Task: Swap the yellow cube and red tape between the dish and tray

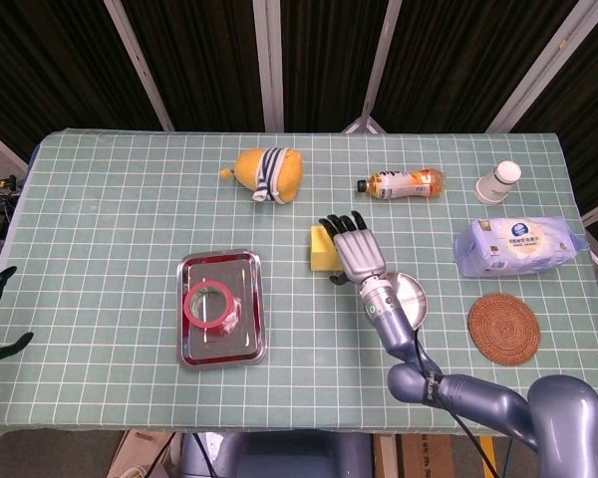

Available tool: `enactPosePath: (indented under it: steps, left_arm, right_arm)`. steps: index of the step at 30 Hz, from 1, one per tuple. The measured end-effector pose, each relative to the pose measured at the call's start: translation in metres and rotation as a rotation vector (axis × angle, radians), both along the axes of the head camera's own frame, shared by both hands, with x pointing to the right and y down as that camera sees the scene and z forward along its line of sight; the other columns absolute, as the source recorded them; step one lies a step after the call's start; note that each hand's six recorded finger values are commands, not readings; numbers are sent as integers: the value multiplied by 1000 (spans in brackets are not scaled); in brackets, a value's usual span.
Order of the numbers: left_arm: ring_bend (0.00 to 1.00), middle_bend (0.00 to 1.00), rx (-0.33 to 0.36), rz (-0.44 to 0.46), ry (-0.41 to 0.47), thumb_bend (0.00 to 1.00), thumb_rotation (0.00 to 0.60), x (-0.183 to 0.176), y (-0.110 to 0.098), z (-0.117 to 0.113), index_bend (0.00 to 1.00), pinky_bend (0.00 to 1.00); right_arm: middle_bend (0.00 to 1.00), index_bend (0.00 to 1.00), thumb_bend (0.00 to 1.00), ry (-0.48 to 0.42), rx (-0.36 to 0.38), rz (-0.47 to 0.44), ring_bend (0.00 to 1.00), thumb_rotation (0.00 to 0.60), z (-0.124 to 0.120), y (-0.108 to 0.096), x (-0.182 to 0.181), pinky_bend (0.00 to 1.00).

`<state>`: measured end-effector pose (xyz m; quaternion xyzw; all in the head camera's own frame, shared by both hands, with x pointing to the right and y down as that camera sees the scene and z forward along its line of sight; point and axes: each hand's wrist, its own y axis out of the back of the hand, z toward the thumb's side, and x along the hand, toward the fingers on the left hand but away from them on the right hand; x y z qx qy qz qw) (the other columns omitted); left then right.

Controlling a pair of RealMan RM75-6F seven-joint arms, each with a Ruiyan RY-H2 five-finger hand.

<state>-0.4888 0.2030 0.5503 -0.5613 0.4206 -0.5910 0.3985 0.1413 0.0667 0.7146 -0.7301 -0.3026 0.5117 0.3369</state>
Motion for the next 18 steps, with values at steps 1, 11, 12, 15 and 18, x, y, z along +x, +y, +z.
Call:
enactPosePath:
  steps: [1, 11, 12, 15, 18]
  left_arm:
    - [0, 0, 0, 0, -1, 106, 600, 0, 0, 0, 140, 2]
    - [0, 0, 0, 22, 33, 106, 600, 5, 1, -2, 140, 2]
    - [0, 0, 0, 26, 40, 106, 600, 6, 1, -3, 140, 2]
    - [0, 0, -6, 39, 71, 106, 600, 9, 3, -5, 140, 2]
    - [0, 0, -18, 58, 108, 105, 600, 13, 4, -7, 140, 2]
  right_arm:
    - [0, 0, 28, -3, -3, -1, 0, 600, -1, 1, 0, 0]
    - [0, 0, 29, -8, 31, 7, 0, 600, -54, 2, 35, 0]
    - [0, 0, 28, -3, 43, 16, 0, 600, -62, 3, 43, 0]
    - [0, 0, 28, 24, 73, 61, 0, 600, -89, 18, 82, 0]
    - [0, 0, 28, 51, 67, 121, 0, 600, -110, 51, 128, 0]
